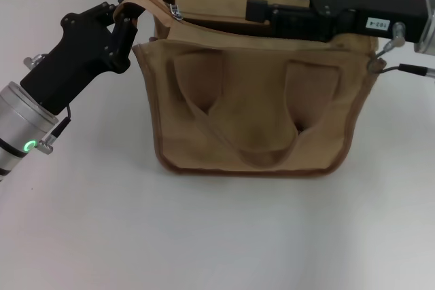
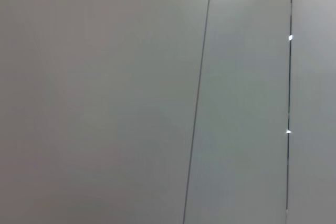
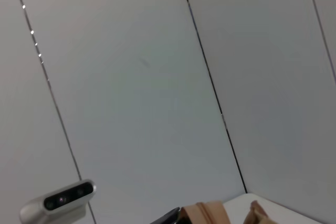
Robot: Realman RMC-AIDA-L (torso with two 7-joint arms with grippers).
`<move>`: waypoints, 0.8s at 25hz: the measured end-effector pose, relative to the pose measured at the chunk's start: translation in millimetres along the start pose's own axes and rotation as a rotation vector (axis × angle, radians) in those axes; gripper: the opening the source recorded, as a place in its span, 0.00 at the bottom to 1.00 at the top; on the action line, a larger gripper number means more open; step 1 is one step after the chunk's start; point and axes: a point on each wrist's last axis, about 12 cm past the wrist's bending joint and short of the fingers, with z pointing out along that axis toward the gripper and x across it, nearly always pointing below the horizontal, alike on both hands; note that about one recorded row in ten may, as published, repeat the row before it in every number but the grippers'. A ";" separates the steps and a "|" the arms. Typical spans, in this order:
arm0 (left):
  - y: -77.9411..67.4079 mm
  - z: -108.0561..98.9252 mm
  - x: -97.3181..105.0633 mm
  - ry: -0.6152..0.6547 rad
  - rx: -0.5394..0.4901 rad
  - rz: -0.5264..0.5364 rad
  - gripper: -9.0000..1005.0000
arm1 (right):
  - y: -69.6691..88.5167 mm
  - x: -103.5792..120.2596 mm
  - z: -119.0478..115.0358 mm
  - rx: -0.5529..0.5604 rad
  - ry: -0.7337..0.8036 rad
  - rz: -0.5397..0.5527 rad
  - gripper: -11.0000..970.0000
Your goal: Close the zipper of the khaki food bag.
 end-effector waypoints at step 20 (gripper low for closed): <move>-3.2 18.6 -4.9 -0.035 0.056 -0.020 0.04 | -3.5 0.2 63.0 -0.022 0.077 -0.006 0.76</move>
